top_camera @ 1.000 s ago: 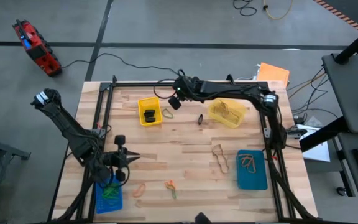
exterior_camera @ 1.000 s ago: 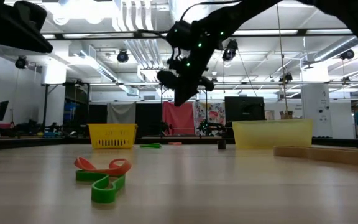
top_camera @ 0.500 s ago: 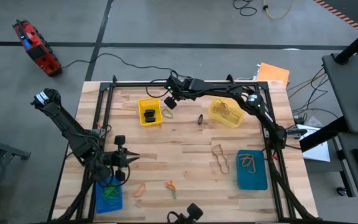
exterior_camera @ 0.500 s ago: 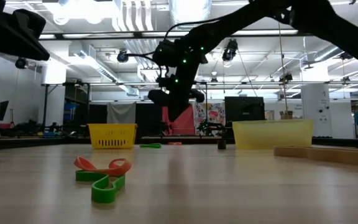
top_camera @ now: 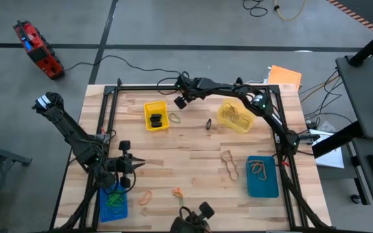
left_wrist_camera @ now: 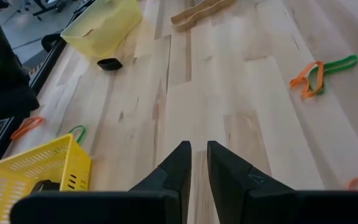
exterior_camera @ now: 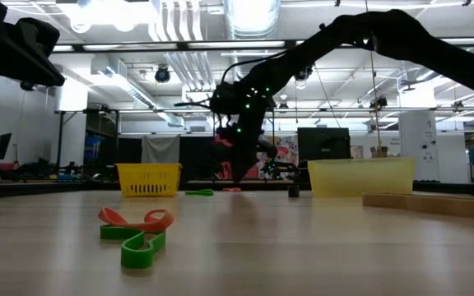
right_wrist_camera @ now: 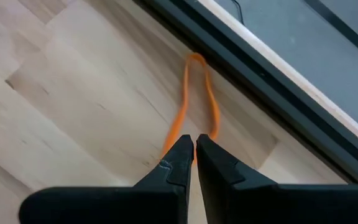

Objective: Sort rubber bands into baskets
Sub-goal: Put the orange rubber band into the right blue bin

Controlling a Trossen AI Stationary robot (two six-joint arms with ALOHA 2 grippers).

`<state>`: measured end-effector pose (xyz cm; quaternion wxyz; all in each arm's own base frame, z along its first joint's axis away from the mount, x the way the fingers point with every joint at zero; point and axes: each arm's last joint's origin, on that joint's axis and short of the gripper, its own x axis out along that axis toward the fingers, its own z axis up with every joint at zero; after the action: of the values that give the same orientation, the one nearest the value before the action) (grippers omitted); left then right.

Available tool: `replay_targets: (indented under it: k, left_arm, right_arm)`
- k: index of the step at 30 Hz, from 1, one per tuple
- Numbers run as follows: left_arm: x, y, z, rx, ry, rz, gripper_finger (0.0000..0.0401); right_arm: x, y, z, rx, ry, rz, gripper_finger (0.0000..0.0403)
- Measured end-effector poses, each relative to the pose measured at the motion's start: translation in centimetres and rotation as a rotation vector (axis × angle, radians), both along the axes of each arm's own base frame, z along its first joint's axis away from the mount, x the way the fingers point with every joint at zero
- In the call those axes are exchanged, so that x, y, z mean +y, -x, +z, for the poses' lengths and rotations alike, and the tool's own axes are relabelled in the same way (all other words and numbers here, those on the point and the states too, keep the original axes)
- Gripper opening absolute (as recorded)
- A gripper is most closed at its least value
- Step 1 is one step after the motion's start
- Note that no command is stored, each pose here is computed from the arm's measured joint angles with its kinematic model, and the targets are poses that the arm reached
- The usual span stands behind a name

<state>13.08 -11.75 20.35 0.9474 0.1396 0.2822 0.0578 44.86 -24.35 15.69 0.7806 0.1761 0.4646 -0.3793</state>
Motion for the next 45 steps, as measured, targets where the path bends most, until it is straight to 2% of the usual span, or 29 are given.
replay_targets:
  k: [10,13,21,28,39,45]
  left_arm:
    - [0.0,0.0,0.0,0.0,-0.001,0.0,0.0037]
    - [0.0,0.0,0.0,0.0,0.0,0.0,0.0037]
    - [0.0,0.0,0.0,-0.001,0.0,0.001,0.0037]
    - [0.0,0.0,0.0,-0.001,0.0,0.001,0.0037]
    - [0.0,0.0,0.0,-0.002,-0.001,0.0,0.0037]
    - [0.0,0.0,0.1,-0.004,0.001,-0.001,0.0037]
  right_arm:
    - [-0.1,-0.2,-0.2,-0.02,0.005,0.02,0.0024]
    - [-0.2,-0.4,-0.3,-0.063,-0.007,0.039,0.0042]
    - [-0.1,-0.3,-0.8,-0.054,-0.012,0.037,0.01]
    - [0.0,-0.1,-1.3,-0.041,-0.022,0.039,0.0123]
    - [0.4,0.2,-2.4,-0.066,-0.137,0.118,0.0115]
    - [0.5,0.3,-2.4,-0.066,-0.154,0.129,0.0088]
